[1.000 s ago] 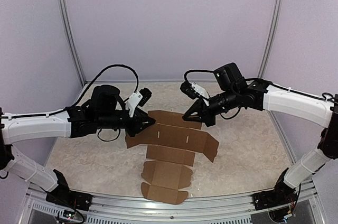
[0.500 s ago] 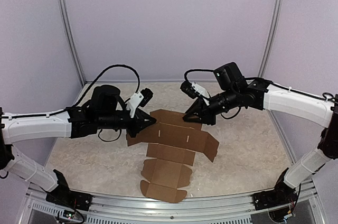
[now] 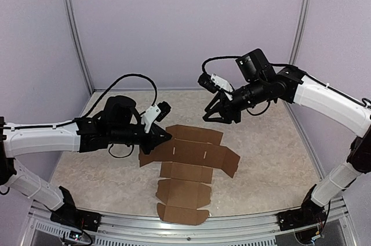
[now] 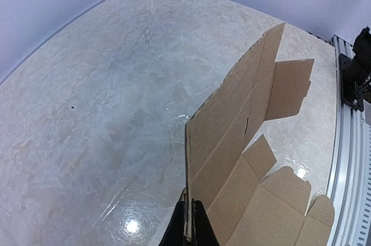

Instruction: Fold the paper box

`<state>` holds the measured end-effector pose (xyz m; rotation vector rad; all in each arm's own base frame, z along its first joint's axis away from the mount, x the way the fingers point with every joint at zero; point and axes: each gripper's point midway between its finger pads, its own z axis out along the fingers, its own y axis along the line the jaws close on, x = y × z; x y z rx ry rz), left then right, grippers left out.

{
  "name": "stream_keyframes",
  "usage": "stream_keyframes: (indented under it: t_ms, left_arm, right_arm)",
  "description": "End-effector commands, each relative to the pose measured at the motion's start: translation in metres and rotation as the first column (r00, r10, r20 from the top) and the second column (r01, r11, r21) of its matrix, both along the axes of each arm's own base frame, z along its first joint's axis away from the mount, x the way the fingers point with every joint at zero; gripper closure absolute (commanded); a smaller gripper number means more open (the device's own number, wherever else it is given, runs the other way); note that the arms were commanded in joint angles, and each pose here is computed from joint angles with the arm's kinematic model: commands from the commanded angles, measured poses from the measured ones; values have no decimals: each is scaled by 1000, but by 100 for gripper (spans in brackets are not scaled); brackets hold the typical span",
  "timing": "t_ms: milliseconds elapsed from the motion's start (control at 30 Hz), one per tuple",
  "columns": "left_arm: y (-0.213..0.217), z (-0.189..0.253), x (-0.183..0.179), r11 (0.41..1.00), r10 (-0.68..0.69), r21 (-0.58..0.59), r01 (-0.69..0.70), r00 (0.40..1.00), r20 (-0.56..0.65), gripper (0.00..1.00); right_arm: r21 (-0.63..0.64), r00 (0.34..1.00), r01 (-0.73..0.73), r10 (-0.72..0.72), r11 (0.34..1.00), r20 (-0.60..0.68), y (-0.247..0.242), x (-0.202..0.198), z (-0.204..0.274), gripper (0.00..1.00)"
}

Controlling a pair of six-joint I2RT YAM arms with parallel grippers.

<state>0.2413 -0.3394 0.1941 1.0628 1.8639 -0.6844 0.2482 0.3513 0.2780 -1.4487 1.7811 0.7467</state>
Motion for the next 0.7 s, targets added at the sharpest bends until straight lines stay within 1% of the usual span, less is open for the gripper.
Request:
stream_keyframes:
  t_ms: [0,267,500,667]
  left_arm:
    - [-5,7,3,1000,3,8,-4,1000,16,100]
    - [-7,2,5,1000,5,28,-5,1000,6,100]
    - [-9,-3,6,999,2,42,-2,1000,-3,100]
    - [-10,-3,5,999,-5,34,5,1000,-5,100]
  right_arm:
    - [-147,996,0,-13,989,-88,-7,-5,-26,65]
    - [-255,994,-23,-6,967,-112,2,-5,-52,66]
    - [-297,992,-30,-8,955,-125,5,-1,-65,66]
    - [-321,993,-21,-18,947,-117,6,2,-70,69]
